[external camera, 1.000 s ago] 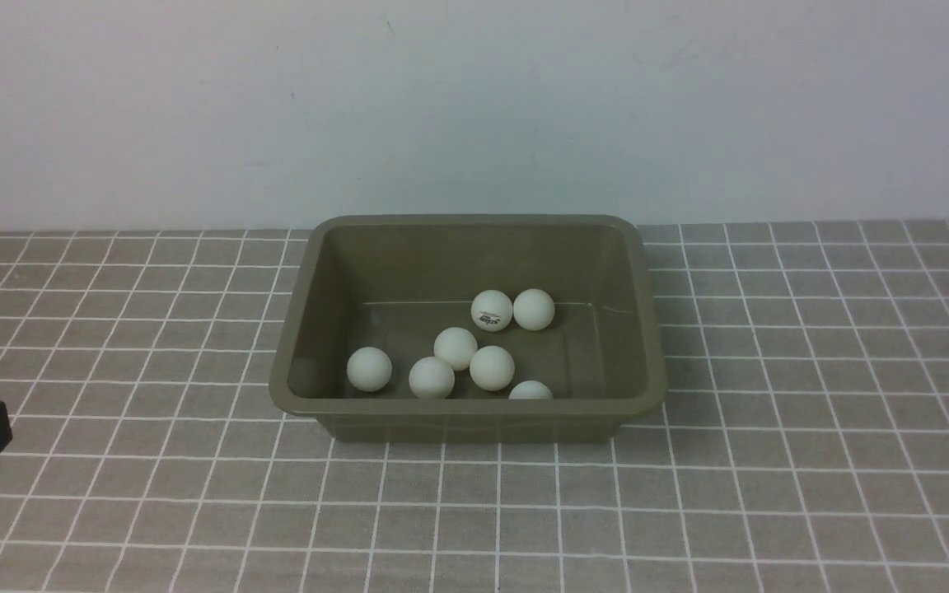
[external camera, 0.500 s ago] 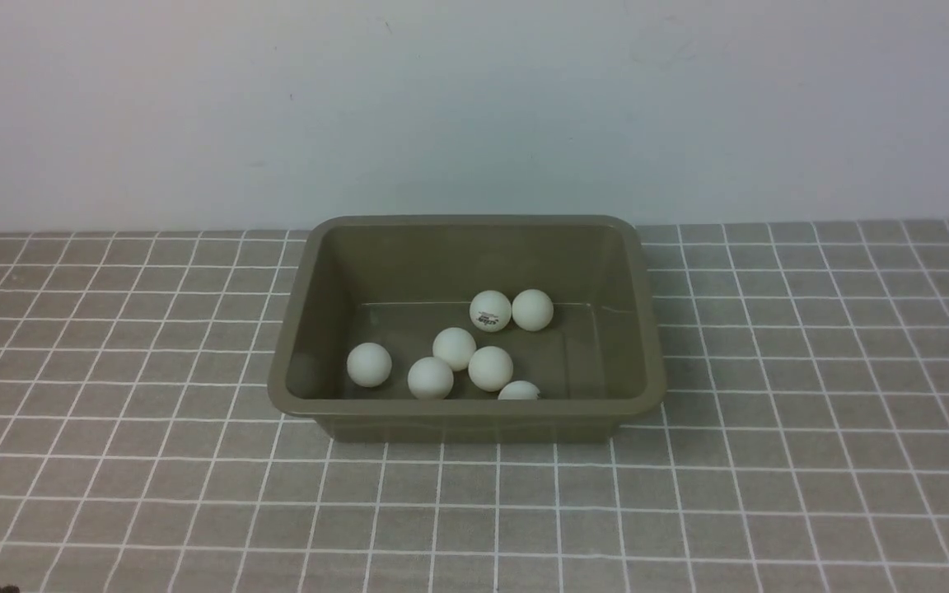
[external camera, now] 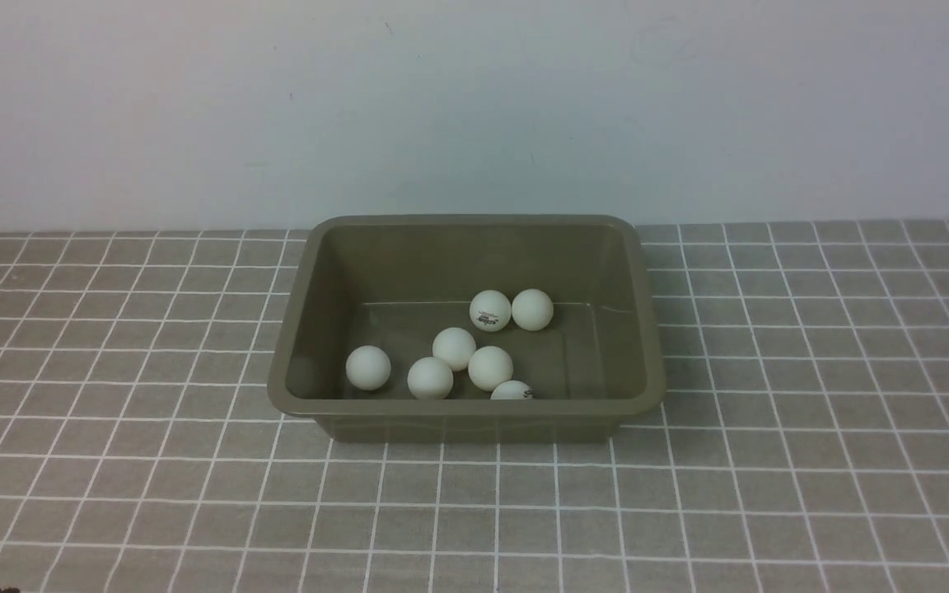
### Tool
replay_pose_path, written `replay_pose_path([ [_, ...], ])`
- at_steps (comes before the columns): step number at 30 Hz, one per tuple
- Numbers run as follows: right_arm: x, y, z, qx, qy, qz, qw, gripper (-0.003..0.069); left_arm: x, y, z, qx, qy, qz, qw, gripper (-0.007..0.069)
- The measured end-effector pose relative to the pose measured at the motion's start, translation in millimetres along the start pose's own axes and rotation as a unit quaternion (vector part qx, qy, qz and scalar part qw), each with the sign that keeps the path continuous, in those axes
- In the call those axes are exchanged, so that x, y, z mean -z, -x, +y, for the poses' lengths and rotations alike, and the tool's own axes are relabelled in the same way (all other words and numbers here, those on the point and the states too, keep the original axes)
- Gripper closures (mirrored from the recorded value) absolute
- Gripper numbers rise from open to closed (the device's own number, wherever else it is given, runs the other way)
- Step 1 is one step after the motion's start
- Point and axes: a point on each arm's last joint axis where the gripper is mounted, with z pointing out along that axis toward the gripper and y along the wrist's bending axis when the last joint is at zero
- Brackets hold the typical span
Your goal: Put the table tennis balls into the box on the grey coffee tablecloth.
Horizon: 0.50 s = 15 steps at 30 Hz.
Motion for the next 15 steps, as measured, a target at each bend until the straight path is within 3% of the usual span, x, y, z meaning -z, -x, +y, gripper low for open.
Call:
replay_pose_path([
  [15, -0.2, -3.5, -0.7, -0.009, 0.0, 0.003, 1.0, 0.0673, 0.0, 0.0, 0.0, 0.0, 0.0, 0.0, 1.0, 0.063],
])
